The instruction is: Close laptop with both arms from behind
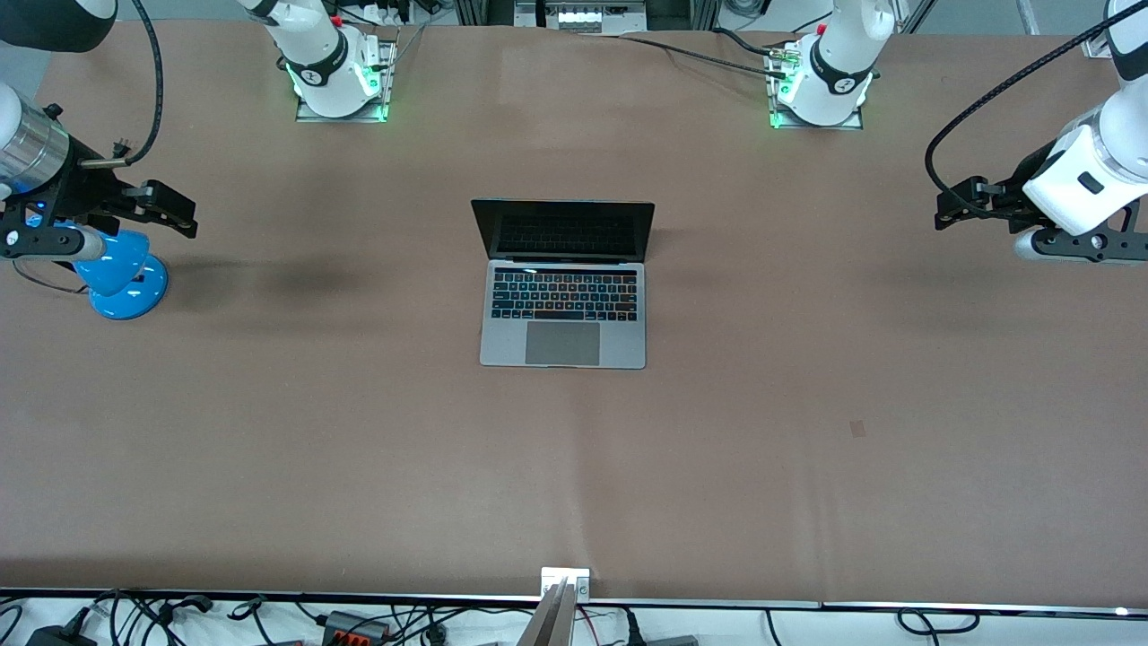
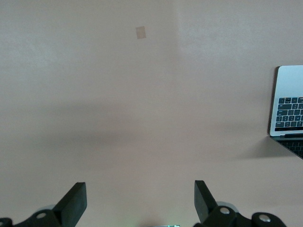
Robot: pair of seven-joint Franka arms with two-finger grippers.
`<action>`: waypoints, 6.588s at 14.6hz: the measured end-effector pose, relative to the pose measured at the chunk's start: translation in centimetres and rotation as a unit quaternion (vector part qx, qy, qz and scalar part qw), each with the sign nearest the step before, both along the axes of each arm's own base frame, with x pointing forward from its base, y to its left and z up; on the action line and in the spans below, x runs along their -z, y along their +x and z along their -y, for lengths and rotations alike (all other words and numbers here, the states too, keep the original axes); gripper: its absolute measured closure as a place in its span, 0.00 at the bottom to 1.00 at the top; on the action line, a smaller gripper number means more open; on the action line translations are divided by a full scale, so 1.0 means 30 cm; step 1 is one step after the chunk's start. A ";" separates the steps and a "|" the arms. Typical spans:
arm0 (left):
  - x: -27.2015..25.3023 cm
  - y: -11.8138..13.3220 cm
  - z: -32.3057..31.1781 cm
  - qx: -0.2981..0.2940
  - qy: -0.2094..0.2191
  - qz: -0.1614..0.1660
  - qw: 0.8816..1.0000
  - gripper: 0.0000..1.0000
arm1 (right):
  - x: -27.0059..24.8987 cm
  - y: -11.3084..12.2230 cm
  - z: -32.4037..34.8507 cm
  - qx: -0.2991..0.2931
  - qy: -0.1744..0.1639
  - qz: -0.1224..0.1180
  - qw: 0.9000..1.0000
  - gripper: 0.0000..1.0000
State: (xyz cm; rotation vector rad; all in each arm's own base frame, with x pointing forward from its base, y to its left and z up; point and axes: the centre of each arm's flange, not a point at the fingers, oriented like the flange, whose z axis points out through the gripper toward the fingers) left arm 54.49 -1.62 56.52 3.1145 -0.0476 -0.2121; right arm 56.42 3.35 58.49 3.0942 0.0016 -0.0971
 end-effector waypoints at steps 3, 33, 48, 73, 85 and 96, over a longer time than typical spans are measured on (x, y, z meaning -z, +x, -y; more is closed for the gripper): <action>0.001 0.000 0.000 0.000 0.000 0.000 1.000 0.00 | 0.000 0.000 0.003 0.000 0.000 0.000 1.000 0.00; 0.174 0.132 0.121 0.033 -0.004 -0.078 0.996 0.91 | 0.368 -0.058 -0.311 0.038 0.124 -0.180 0.975 0.99; 0.409 -0.402 1.070 0.091 -0.032 -0.161 0.982 0.99 | 0.654 -0.589 -0.718 0.058 0.175 -0.132 0.974 0.99; 0.737 -0.558 1.217 -0.003 -0.147 -0.020 0.989 0.99 | 0.946 -0.508 -0.946 0.074 0.189 -0.103 0.974 0.99; 0.801 -0.353 1.117 -0.028 -0.192 0.026 0.981 0.99 | 1.004 -0.390 -0.976 0.088 0.195 -0.106 0.971 0.99; 0.942 -0.149 1.101 -0.050 -0.228 0.048 0.971 0.99 | 1.082 -0.252 -0.973 0.110 0.202 -0.107 0.967 0.99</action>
